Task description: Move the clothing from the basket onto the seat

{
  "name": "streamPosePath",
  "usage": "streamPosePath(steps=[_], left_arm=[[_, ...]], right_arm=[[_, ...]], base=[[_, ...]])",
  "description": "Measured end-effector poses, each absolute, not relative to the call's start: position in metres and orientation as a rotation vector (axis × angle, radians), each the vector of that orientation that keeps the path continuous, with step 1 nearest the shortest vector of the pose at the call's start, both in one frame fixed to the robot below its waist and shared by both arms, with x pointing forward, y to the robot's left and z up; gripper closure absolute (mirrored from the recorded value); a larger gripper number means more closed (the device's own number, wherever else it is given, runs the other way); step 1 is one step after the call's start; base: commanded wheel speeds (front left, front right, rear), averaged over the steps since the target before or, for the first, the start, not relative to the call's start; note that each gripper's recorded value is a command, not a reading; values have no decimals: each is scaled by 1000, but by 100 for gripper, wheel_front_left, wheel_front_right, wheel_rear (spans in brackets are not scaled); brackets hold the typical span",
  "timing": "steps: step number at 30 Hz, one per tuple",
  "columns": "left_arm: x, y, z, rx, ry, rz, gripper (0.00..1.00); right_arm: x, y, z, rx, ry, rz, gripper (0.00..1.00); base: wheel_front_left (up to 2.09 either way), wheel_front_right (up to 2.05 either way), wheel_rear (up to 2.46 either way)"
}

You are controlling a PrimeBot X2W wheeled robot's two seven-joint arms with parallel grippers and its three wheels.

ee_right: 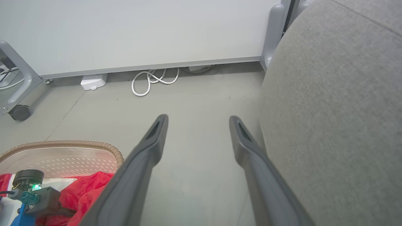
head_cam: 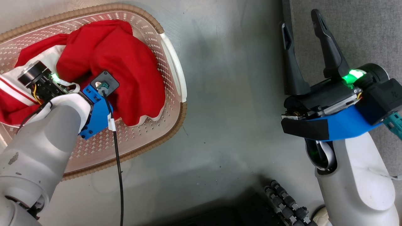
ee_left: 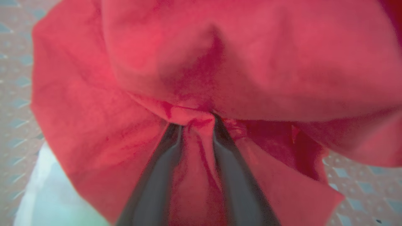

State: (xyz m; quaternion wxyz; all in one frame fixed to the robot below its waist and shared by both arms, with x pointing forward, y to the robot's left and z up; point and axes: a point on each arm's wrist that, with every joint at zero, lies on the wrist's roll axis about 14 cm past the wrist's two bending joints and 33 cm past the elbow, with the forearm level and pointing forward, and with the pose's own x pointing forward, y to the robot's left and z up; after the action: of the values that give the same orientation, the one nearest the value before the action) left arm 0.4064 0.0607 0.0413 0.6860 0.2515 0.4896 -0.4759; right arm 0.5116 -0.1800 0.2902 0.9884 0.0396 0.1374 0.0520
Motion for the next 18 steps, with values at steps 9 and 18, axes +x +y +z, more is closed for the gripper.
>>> streamPosePath(steps=[9, 18], left_arm=[[410, 54, 53, 559, 1079, -1066, 100], [411, 25, 88, 447, 990, -1062, 100]], right_arm=[[515, -180, 300, 72, 255, 106, 0], [519, -175, 321, 67, 215, 118, 0]], base=[[0, 0, 0], [0, 0, 0]])
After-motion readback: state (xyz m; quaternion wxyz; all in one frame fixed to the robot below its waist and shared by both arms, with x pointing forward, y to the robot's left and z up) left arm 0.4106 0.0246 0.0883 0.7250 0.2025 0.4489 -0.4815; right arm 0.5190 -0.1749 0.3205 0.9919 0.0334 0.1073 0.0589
